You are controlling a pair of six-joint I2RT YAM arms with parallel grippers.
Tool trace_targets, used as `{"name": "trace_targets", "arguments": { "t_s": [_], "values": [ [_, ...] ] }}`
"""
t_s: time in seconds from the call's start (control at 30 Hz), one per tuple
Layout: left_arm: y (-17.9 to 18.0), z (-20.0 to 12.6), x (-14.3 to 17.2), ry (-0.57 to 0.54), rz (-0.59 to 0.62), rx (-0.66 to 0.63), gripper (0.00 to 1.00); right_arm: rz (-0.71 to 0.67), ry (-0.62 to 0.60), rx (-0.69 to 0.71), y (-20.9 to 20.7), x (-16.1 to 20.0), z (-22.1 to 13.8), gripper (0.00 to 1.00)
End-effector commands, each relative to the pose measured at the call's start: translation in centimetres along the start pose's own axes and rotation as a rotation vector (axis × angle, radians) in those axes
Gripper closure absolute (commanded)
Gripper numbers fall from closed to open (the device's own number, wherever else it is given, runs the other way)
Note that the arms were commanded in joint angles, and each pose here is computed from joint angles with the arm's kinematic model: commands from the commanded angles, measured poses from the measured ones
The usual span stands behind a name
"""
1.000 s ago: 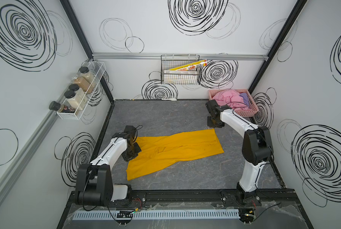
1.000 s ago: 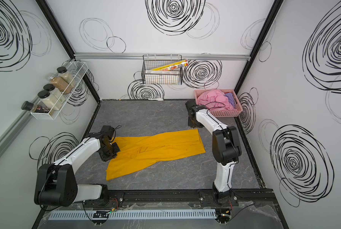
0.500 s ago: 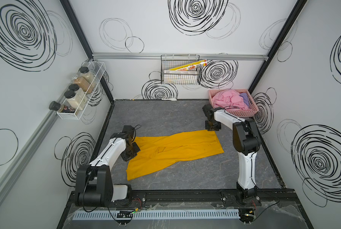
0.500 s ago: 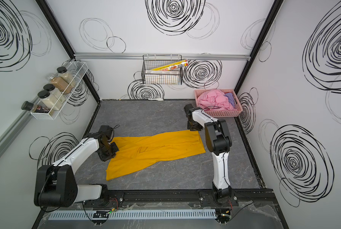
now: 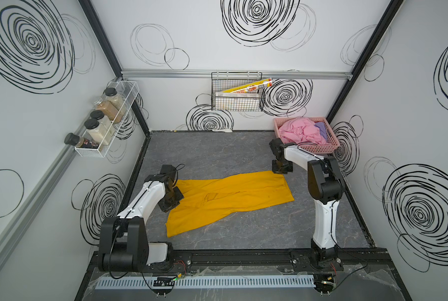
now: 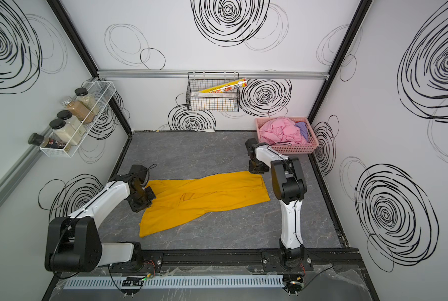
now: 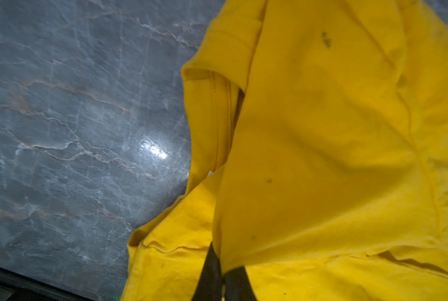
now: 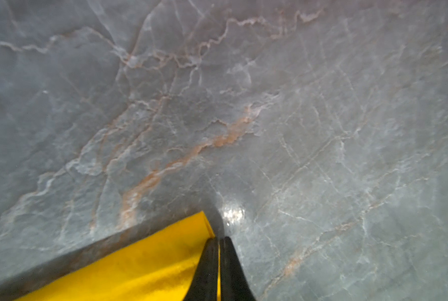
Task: Fold and stack t-shirts
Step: Smooth out the T-shirt at the center of the board.
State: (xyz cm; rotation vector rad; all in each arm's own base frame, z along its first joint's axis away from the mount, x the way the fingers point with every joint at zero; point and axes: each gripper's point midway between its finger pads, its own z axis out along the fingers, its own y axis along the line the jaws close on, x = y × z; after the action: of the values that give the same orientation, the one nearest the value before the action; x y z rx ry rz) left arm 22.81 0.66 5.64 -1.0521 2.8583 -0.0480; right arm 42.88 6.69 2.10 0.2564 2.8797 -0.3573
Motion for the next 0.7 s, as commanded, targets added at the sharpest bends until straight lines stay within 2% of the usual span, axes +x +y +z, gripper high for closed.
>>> {"name": "trace_targets", "arguments": {
  "t_s": [0.0,0.2,0.4,0.47,0.57,0.67],
  "values": [
    [0.2,-0.2,-0.4,-0.008,-0.003,0.0,1.0,0.008,0.007,-0.025,-0.2,0.2,-0.6,0.9],
    [0.2,-0.2,-0.5,-0.008,-0.002,-0.002,1.0,0.019,-0.053,-0.043,-0.3,-1.7,-2.9,0.9],
    [0.1,-2.3,-0.9,-0.093,0.002,0.002,0.97,0.012,-0.062,-0.06,0.0,-1.8,-3.4,0.9],
    [0.3,-2.4,-0.7,-0.09,-0.009,0.002,0.99,0.006,-0.051,-0.068,0.2,-1.5,-3.1,0.9],
    [-1.7,-2.5,-0.3,-0.073,0.058,0.09,1.0,0.005,-0.039,-0.078,0.5,-1.2,-2.8,0.9],
    [-2.0,-1.6,0.9,-0.021,0.087,0.091,0.99,0.003,-0.035,-0.088,0.8,-1.4,-2.7,0.91]
  ]
}}
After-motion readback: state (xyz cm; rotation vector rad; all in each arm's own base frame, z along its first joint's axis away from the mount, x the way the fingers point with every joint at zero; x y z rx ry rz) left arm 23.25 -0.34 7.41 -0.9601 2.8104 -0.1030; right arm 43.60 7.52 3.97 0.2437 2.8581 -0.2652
